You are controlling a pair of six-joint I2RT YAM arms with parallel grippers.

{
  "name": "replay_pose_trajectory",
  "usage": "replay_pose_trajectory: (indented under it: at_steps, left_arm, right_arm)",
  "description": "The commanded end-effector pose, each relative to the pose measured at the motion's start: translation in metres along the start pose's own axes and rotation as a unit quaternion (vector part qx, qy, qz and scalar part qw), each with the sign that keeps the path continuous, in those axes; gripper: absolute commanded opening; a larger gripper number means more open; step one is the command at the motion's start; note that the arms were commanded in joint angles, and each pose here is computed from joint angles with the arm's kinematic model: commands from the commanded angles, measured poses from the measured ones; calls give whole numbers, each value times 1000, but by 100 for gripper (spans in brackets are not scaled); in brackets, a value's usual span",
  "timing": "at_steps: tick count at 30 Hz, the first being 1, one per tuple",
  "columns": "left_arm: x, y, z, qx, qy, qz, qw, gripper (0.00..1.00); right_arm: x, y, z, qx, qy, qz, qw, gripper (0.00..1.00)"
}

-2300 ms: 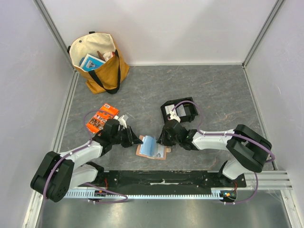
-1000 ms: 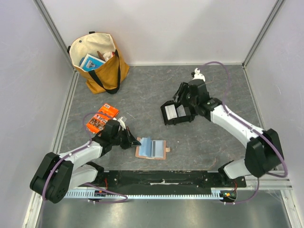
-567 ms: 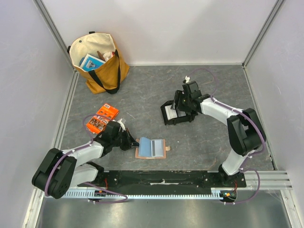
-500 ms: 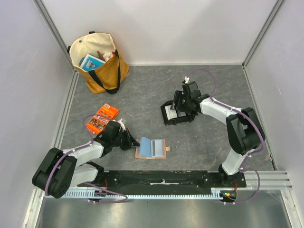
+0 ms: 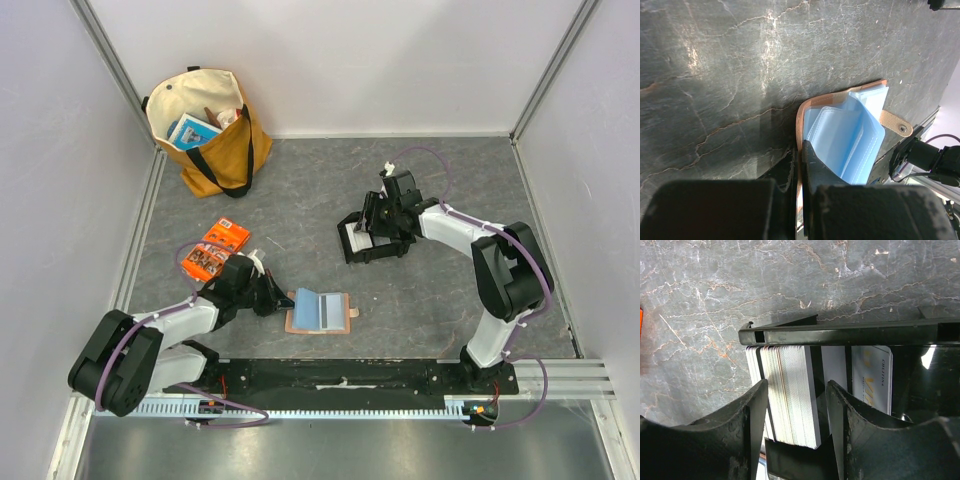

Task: Put the credit cards into the card holder
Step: Turn over the card slot in the card holder, then pick up the credit card from the storage box.

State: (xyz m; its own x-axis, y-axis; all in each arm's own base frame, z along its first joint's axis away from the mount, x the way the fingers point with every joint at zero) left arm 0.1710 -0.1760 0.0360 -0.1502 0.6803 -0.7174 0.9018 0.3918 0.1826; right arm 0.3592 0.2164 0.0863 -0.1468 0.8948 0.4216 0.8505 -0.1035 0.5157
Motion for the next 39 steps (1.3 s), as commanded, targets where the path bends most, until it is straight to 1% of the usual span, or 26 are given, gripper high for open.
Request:
replay_pose_trajectory:
  at_steps: [1,4,7,10,13,17,19,20,21,23,27,34,39]
  left_arm:
    - [-2,2,2,-6,-5,-6,1000,2]
    - [-3,2,2,-5,-7,-6,1000,2]
    - [-3,2,2,-4,-8,-5,1000,2]
    - [-2,1,3,-2,-8,-6,1000,2]
    - [-3,1,3,-1,-10,-6,1000,2]
    - [-4,1,3,0,-11,-6,1000,2]
    - [-3,1,4,0,-11,-6,1000,2]
    - [-3,1,4,1,-11,-7,1000,2]
    - [-3,1,4,1,-11,-7,1000,2]
    - [-3,1,4,2,-12,-7,1000,2]
    - [-3,1,4,2,-13,-7,1000,2]
    - [-2,0,4,3,-12,-8,1000,2]
    - [-1,0,5,3,-11,-8,1000,2]
  right_arm:
    - [19,24,-14,-37,40,-7,998,56]
    - [21,24,-16,-36,45,-6,998,53]
    - [21,25,-17,-38,46,-4,998,47]
    - [21,26,-18,-39,49,-3,998,44]
    - [20,26,-19,-40,47,-2,998,43]
    - [19,27,-22,-44,47,-1,998,37]
    - [17,29,-23,-45,47,0,998,28]
    - [16,28,-23,-43,47,2,998,25]
    - [15,29,-24,-45,47,2,998,24]
    - [14,29,-23,-43,47,2,998,18]
    - [11,28,-22,-41,43,4,998,11]
    - [-8,29,-21,-51,-6,2,999,7]
    - [-16,21,-13,-33,-22,-5,999,9]
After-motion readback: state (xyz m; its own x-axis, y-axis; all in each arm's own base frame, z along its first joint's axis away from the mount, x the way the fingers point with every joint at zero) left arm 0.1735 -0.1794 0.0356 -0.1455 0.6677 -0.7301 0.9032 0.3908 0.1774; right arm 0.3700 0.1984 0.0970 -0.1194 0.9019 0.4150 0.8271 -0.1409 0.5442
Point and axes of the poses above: each gripper's point midway between its finger pads, its own z axis out along the fingers, its own x axis along the line the jaws close on, y = z × x, the point moved 3 cm from there along -z, back along the fingers, and after that the axes turned 4 degrees about -z, right-handed, at the moved point
